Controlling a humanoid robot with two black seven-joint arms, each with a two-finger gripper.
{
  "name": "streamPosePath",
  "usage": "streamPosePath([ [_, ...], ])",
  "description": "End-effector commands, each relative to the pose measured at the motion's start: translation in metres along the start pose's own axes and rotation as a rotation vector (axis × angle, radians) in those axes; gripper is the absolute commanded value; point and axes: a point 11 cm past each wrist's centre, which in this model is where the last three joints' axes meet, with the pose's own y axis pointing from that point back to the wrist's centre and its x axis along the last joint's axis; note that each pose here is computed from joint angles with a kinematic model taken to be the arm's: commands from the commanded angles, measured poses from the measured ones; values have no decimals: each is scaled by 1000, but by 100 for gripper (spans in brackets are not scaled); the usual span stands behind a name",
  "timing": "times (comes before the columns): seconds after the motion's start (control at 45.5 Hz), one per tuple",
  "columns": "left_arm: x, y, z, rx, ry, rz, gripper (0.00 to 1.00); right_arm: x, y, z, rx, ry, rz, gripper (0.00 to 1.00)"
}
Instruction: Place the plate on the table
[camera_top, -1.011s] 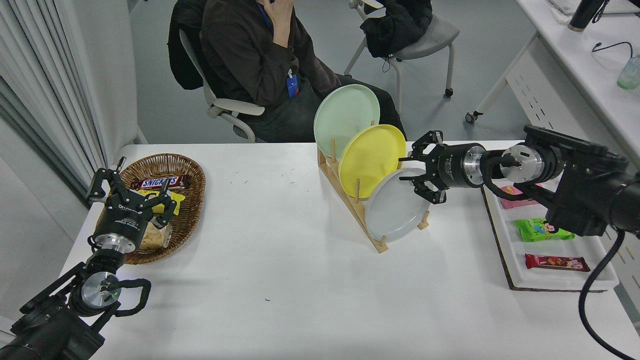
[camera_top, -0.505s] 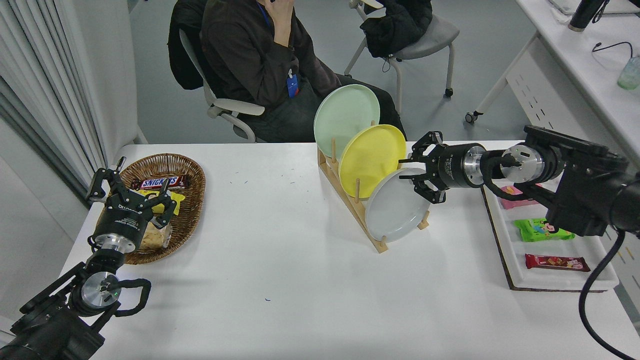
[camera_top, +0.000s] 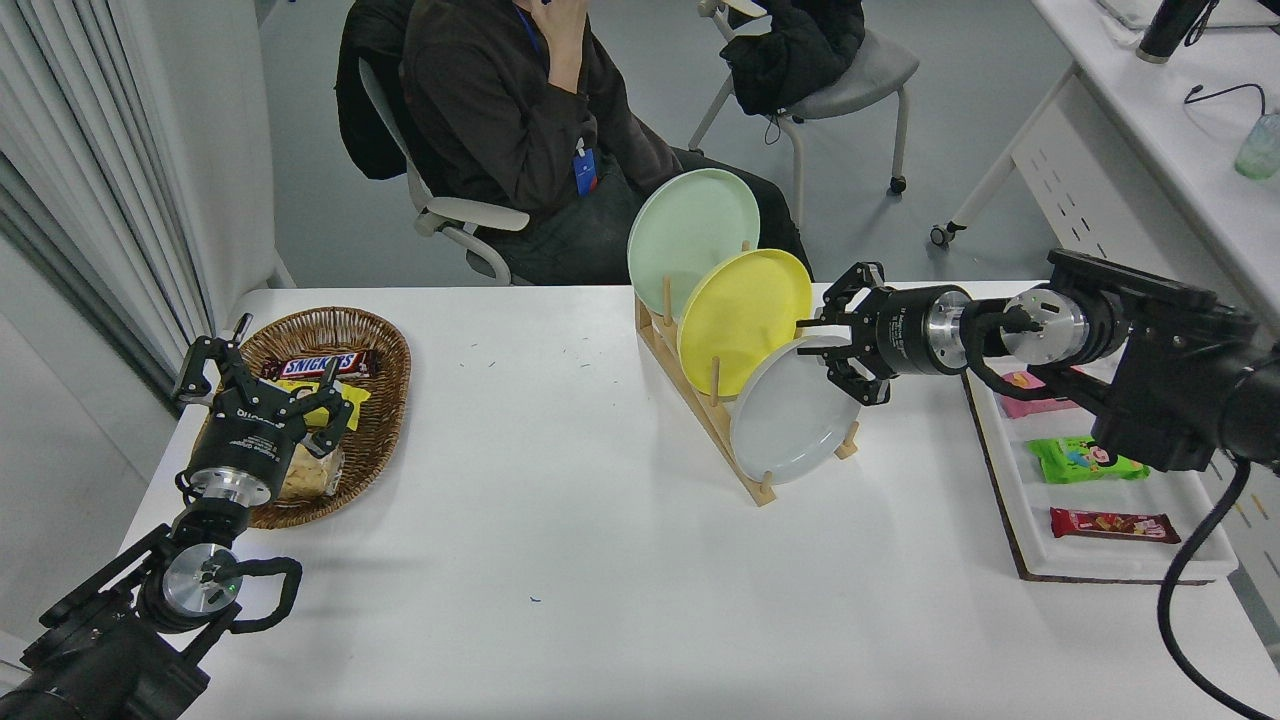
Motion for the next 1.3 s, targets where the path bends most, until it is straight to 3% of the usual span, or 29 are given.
streamPosePath([
  [0.0,0,0,0,0,0,0,98,2,2,1,-16,-1,0,22],
  [1.275,0,0,0,-3,0,0,98,-2,1,-1,-16,-3,-15,16],
])
